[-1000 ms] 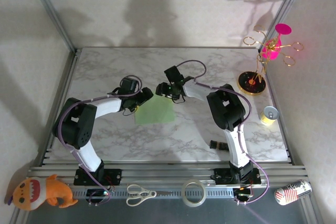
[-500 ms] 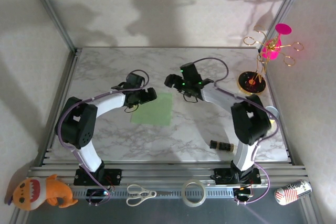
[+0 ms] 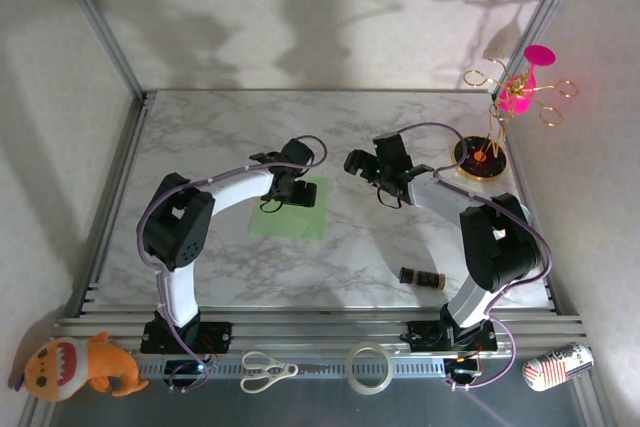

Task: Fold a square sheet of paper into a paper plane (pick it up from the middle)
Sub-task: First fold the square sheet of paper in half at the center of the table.

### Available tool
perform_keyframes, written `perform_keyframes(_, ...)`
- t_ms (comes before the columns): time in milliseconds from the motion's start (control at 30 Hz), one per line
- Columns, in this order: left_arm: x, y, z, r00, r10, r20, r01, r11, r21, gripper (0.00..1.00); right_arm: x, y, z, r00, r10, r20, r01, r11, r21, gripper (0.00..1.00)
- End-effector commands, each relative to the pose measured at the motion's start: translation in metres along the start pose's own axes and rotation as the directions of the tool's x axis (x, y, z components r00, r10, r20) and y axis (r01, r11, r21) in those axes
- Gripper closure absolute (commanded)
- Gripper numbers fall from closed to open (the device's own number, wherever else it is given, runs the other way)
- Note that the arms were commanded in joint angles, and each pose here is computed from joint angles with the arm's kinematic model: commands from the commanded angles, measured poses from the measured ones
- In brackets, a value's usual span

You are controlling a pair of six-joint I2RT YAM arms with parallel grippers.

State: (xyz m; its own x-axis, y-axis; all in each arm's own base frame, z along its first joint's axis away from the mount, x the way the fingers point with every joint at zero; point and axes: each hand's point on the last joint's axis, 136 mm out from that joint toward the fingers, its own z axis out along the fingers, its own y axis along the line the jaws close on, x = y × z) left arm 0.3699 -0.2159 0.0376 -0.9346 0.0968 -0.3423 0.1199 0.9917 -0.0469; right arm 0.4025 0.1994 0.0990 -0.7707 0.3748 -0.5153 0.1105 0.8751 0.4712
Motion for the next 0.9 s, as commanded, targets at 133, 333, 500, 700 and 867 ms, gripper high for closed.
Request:
perform_keyframes(133,0.013,0.008,0.01,0.995,0.045,-0.089,-0.05,0.997,-0.053,0.12,-0.004,-0.001,-0.002,1.0,0.007,0.012,-0.007,1.0,-0.008,0.01)
perform_keyframes(333,0.014,0.006,0.018,0.995,0.021,-0.094,-0.026,0.998,-0.053,0.16,-0.001,0.0,0.003,1.0,0.008,-0.006,-0.008,1.0,-0.009,0.01)
perform_keyframes(500,0.021,0.01,0.026,0.994,0.005,-0.109,-0.013,0.998,-0.068,0.17,0.0,-0.001,0.004,1.0,0.013,-0.013,-0.013,1.0,-0.005,0.01)
perform_keyframes(700,0.03,0.015,0.032,0.992,0.001,-0.128,-0.013,0.996,-0.089,0.19,0.001,-0.001,0.006,1.0,0.016,-0.018,-0.016,1.0,-0.005,0.01)
perform_keyframes(867,0.037,0.019,0.038,0.99,-0.001,-0.138,-0.013,0.995,-0.1,0.21,0.002,-0.001,0.007,1.0,0.021,-0.023,-0.021,1.0,-0.003,0.01)
